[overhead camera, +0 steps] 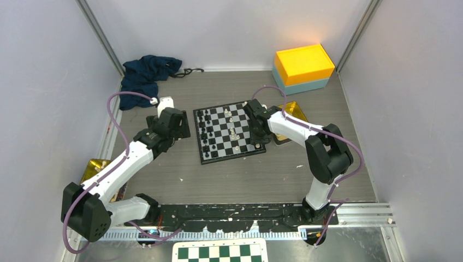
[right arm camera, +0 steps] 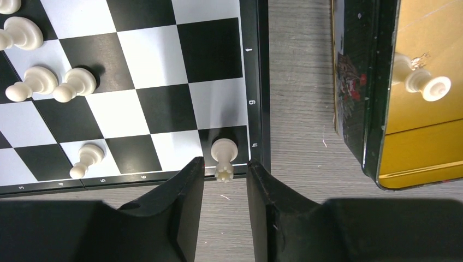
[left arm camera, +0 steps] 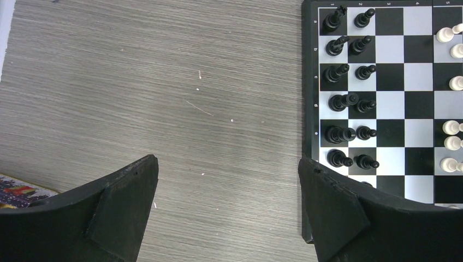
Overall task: Set up the chess pieces on the board
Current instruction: Place the chess piece on the chessboard.
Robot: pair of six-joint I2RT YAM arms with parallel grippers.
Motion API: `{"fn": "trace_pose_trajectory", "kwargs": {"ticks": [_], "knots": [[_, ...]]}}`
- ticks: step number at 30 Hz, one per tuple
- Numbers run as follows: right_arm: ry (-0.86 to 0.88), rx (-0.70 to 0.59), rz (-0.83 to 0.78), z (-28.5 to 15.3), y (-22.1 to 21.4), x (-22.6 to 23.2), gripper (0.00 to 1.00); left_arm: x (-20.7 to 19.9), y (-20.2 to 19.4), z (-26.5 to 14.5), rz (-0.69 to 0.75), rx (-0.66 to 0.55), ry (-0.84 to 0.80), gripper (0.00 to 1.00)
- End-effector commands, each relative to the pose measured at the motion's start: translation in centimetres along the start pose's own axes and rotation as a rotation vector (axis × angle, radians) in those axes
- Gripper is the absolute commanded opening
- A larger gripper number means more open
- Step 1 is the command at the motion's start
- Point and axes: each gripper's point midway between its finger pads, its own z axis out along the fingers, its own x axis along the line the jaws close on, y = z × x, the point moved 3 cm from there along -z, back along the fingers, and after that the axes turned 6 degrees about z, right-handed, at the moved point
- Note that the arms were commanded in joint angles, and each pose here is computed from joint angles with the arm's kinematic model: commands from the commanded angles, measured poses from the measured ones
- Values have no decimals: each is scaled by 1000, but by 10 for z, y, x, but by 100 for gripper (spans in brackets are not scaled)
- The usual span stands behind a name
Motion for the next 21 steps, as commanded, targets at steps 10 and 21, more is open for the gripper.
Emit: {"fn": "trace_pose_trajectory", "kwargs": {"ticks": [10, 21], "knots": [[6, -116, -46, -36, 35, 6, 42, -3, 23, -3, -43, -67, -13, 100], [52, -130, -136, -51, 43, 33, 42, -1, 22, -6, -49, -71, -12, 100]]}}
